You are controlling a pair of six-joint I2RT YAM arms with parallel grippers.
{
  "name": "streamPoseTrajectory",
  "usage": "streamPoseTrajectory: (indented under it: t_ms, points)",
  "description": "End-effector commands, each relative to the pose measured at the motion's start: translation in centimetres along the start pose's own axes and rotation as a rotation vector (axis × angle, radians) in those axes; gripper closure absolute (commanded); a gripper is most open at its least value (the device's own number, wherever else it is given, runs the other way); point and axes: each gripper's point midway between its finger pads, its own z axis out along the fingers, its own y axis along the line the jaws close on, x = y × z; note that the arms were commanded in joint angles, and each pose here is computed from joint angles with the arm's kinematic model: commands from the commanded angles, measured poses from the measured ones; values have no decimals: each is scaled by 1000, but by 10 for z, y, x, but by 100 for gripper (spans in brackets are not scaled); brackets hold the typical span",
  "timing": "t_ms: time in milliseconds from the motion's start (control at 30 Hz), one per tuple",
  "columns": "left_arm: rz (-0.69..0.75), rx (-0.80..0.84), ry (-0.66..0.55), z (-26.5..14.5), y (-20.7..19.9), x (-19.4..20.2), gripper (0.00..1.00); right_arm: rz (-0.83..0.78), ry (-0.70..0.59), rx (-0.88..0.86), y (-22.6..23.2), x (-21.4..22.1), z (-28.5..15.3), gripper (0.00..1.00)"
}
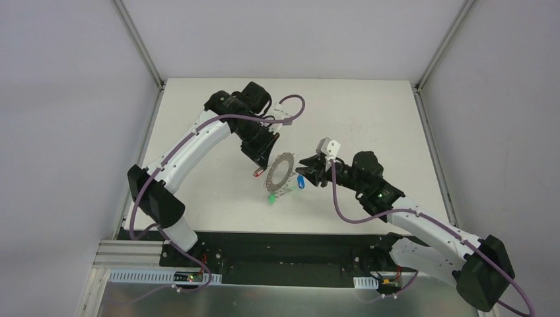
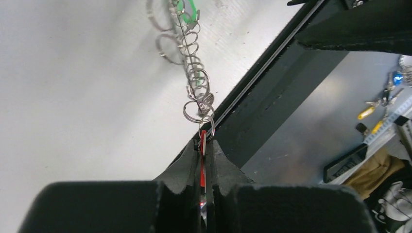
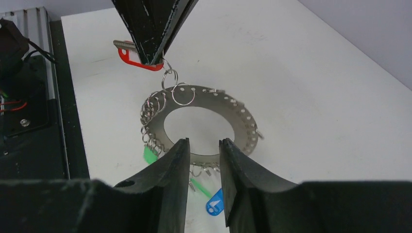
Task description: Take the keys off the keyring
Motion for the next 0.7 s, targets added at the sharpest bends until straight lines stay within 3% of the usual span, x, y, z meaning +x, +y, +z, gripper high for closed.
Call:
streamPoseTrajectory:
  t_ms: [0, 133, 300, 667]
  points:
    - [67, -139, 34, -24, 6, -3, 100, 11, -175, 26, -8, -43, 10, 65]
    - [128, -159, -6, -33, -1, -21, 100, 57, -223, 28, -8, -55, 15, 64]
    - [158, -121, -61, -40, -13, -38, 100, -24, -254, 7, 0, -60, 19, 65]
    - [260, -122, -64, -39, -24, -41, 100, -46, -260, -34, 7, -66, 20, 68]
